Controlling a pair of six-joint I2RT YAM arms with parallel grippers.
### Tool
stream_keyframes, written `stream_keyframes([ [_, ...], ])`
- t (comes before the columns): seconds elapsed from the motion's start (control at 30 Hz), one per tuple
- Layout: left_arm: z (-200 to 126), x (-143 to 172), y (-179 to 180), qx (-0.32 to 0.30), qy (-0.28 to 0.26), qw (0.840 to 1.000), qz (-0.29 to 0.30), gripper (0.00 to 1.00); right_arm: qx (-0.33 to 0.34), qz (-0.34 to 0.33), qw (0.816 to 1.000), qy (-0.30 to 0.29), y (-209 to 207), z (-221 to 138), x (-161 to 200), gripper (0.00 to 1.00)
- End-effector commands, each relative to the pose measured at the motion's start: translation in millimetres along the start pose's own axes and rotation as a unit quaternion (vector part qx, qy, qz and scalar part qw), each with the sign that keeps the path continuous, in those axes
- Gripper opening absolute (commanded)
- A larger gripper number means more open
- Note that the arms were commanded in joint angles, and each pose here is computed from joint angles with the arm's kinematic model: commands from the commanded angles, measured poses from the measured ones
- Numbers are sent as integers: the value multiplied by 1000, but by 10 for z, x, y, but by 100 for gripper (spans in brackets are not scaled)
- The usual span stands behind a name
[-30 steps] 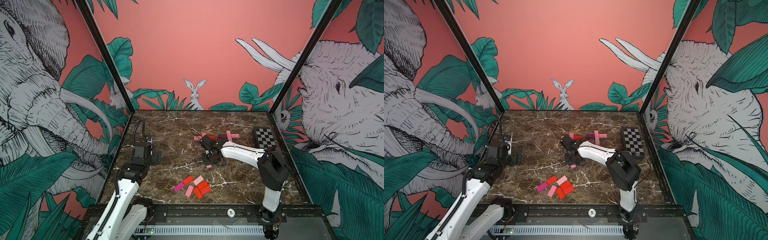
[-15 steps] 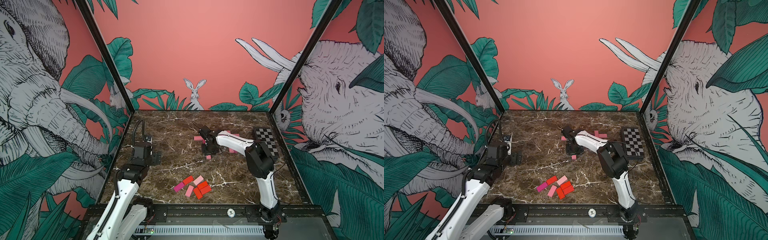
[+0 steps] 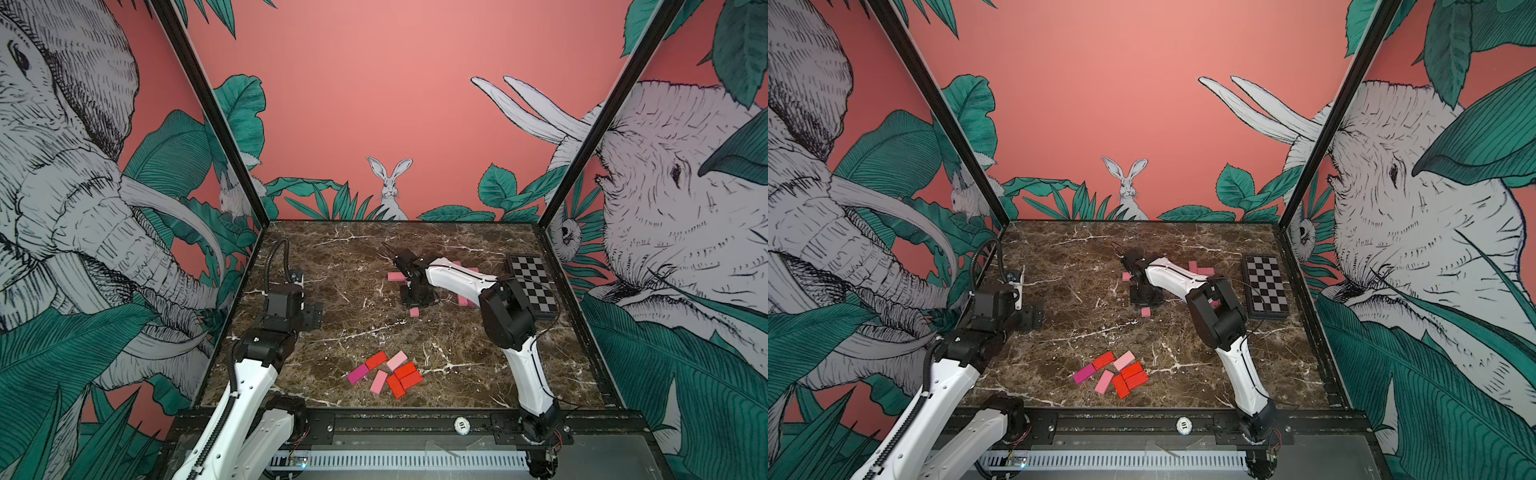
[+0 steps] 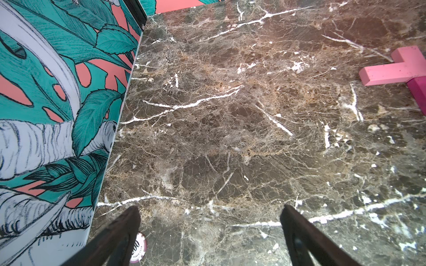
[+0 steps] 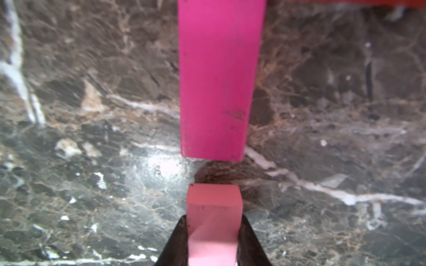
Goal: Assemble the letter t with building blocks
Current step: Assemble the building block at the center of the board.
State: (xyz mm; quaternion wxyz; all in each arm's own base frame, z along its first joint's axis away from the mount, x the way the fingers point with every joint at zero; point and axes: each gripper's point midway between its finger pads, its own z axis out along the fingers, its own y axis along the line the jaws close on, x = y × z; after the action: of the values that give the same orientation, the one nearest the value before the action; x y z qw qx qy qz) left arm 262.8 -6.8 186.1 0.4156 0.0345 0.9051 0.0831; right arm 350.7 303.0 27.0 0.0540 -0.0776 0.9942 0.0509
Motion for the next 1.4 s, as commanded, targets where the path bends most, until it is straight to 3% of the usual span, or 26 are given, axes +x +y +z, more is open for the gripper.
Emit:
stream_keyframes([
  [0.0,-31,-14,20,-3,0,1000,-8,97,8,12,1000,14,-27,90,18,30],
  [0.87,-19,-21,7,0,2,1000,-5,97,54,16,998,10,-148,208,-59,35],
  [1.37,-21,-18,18,-3,2,1000,-5,97,51,17,999,5,-121,263,-105,33],
])
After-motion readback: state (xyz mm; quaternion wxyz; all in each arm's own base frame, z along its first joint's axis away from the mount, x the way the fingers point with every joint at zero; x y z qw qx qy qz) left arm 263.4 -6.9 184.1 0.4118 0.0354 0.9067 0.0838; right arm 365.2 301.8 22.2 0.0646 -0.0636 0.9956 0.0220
